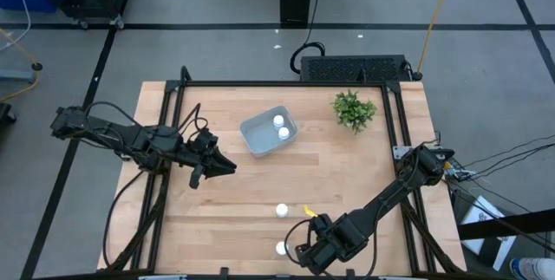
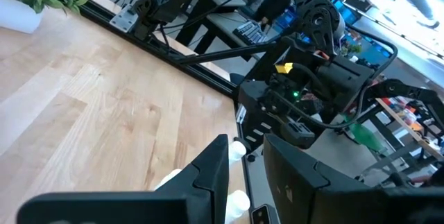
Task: Pick and place pill bottles into a basket
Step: Put the white pill bottle into the gray bin
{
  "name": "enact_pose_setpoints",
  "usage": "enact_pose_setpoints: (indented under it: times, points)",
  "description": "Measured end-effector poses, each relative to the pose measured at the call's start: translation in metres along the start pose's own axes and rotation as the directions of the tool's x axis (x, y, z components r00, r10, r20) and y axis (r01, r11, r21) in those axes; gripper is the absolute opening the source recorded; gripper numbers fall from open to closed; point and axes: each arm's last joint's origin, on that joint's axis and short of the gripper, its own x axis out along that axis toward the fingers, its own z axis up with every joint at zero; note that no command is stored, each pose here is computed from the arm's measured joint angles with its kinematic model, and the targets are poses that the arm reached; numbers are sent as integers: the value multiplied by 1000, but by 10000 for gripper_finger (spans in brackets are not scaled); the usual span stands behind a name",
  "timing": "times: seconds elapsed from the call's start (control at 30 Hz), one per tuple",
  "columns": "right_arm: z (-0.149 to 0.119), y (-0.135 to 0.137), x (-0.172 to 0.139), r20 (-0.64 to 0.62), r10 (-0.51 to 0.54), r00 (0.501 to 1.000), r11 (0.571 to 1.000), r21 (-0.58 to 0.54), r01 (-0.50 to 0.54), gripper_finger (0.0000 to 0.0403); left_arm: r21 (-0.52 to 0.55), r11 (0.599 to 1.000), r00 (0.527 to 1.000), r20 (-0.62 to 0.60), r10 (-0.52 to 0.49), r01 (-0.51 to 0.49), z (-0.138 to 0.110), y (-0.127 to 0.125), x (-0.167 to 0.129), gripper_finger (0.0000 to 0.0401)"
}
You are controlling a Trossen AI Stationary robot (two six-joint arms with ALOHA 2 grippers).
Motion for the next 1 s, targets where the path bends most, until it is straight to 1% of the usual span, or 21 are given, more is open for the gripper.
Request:
enact_pose_setpoints:
  times: [0.2,0.33,0.5,0.67,0.93,1.0]
  points:
    - [2,-4,0,19,-37,999,999,4,37,345,0,1000,1000,0,0,0,0,0,0,97]
    - [7,-5,9,19,-46,999,999,-13,47,345,0,1000,1000,1,1,-1,0,0,0,97]
    - [11,-5,23,2,-8,1000,1000,-12,8,345,-6,1000,1000,1,1,-1,0,0,0,97]
    - [13,-9,36,-26,-10,1000,1000,-14,9,343,-10,1000,1000,1,0,0,0,0,0,97]
    - [13,-10,38,-25,-13,1000,1000,-20,12,339,-11,1000,1000,1,0,0,0,0,0,97]
    - [13,-11,38,-41,-24,999,999,-25,23,339,-13,1000,1000,1,0,0,0,0,0,97]
